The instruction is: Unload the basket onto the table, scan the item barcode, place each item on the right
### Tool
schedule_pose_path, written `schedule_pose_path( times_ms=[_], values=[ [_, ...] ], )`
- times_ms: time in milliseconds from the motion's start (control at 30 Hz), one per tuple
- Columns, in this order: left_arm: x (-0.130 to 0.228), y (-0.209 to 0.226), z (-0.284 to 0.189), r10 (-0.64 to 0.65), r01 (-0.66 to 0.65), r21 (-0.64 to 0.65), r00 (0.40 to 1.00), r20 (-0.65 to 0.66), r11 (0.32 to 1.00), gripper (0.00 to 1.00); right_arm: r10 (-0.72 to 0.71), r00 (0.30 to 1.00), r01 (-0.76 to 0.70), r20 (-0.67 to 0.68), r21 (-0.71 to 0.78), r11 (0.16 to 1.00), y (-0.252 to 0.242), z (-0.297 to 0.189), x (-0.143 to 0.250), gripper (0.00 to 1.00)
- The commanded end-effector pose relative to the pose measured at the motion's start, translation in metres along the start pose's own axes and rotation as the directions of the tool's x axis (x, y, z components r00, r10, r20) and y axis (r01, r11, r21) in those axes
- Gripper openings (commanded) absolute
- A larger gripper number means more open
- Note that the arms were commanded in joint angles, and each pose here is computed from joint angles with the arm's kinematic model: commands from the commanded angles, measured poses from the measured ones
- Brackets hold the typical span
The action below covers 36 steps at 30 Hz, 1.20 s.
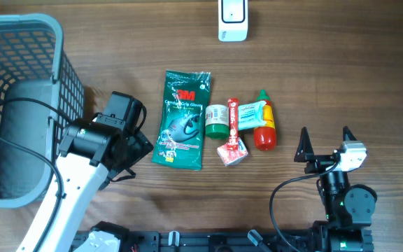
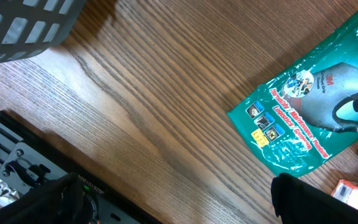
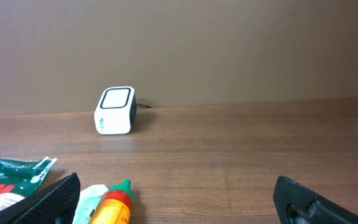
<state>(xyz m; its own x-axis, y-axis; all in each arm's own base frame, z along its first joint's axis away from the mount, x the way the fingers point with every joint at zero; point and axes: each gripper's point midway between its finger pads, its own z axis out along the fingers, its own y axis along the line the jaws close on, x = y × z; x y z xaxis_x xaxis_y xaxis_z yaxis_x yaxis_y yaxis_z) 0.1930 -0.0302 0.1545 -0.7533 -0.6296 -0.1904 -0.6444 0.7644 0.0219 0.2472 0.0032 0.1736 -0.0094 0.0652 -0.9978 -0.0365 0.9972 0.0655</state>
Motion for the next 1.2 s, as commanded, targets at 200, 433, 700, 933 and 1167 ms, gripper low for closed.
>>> schedule_pose_path(
  times_ms=[200, 433, 700, 933, 1167],
  values=[
    [0.002, -0.001, 0.001, -0.012, 0.012, -0.002, 1.0, -0.007, 1.0, 1.0, 0.053, 0.998, -0.051, 0.019, -0.087, 0.995, 0.015, -0.001, -0.006, 1.0],
    [0.002, -0.001, 0.001, -0.012, 0.012, -0.002, 1.0, -0.007, 1.0, 1.0, 0.381, 0.897, -0.441, -0.221, -0.47, 0.765, 0.09, -0.026, -0.006, 1.0],
    [0.002, -0.001, 0.001, -0.012, 0.012, -0.001, 1.0, -0.007, 1.0, 1.0, 0.325, 0.928, -0.364, -0.184, -0.636, 0.68, 0.118, -0.057, -0.071, 1.0],
    [0.002, -0.001, 0.001, -0.012, 0.012, -0.002, 1.0, -0.007, 1.0, 1.0, 0.214, 0.912, -0.386, -0.351, -0.55, 0.741, 0.117, -0.041, -0.092, 1.0],
    [0.002, -0.001, 0.001, -0.012, 0.012, -0.002, 1.0, -0.007, 1.0, 1.0, 0.231, 0.687, -0.581, -0.689, -0.329, 0.744, 0.115, -0.019, -0.091, 1.0]
  ],
)
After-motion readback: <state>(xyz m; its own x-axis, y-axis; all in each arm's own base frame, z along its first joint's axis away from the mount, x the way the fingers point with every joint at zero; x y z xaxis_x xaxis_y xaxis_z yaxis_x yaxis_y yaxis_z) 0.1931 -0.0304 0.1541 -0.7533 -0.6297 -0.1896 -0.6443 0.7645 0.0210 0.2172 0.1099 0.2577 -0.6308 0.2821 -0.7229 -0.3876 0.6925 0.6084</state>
